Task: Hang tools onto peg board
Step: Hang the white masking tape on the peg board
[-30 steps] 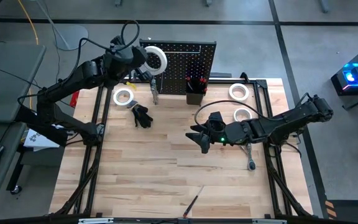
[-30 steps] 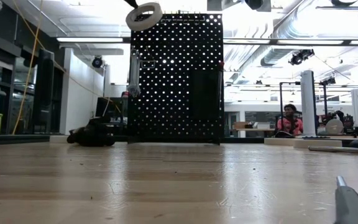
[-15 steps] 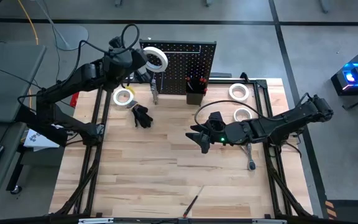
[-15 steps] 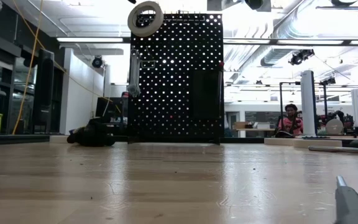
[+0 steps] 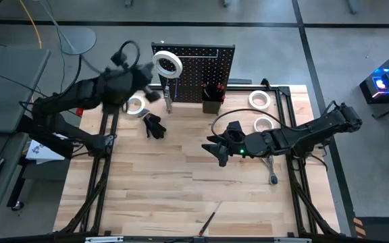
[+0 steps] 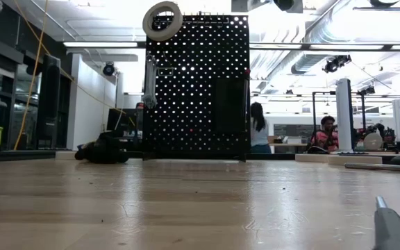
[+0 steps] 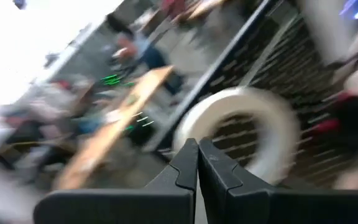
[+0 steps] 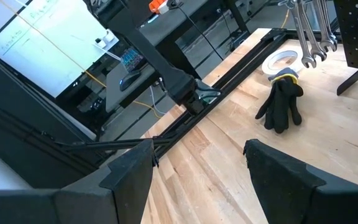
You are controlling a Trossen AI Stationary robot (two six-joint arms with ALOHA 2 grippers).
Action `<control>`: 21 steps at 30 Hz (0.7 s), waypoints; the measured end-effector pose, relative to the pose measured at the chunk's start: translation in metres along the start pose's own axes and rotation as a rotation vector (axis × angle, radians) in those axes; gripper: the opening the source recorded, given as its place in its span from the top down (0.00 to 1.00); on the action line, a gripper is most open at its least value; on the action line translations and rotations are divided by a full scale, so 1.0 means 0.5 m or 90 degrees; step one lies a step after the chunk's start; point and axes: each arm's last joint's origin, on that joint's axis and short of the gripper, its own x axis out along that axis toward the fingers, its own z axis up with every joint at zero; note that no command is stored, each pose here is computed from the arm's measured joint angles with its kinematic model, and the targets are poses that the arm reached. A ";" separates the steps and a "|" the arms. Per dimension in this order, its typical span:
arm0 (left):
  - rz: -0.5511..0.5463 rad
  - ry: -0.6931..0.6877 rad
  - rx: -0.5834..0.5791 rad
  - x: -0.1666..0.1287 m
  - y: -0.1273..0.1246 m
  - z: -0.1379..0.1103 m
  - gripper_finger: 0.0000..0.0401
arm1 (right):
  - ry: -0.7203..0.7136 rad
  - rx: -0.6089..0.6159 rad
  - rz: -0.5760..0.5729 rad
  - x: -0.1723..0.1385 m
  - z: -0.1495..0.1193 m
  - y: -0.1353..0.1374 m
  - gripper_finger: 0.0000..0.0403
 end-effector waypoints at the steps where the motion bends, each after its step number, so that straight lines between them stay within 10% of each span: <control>1: -0.026 -0.015 -0.030 -0.017 -0.003 0.000 1.00 | 0.000 0.000 0.000 0.000 0.000 0.000 0.39; 8: -0.254 0.091 -0.207 -0.088 -0.057 -0.060 1.00 | 0.000 -0.002 0.000 0.000 0.000 0.000 0.39; 15: -0.279 0.297 -0.189 -0.105 -0.215 -0.212 0.92 | -0.006 -0.009 -0.008 0.004 0.006 -0.006 0.39; 21: -0.459 0.335 -0.371 -0.131 -0.349 -0.319 0.83 | -0.008 -0.010 -0.011 0.006 0.009 -0.009 0.39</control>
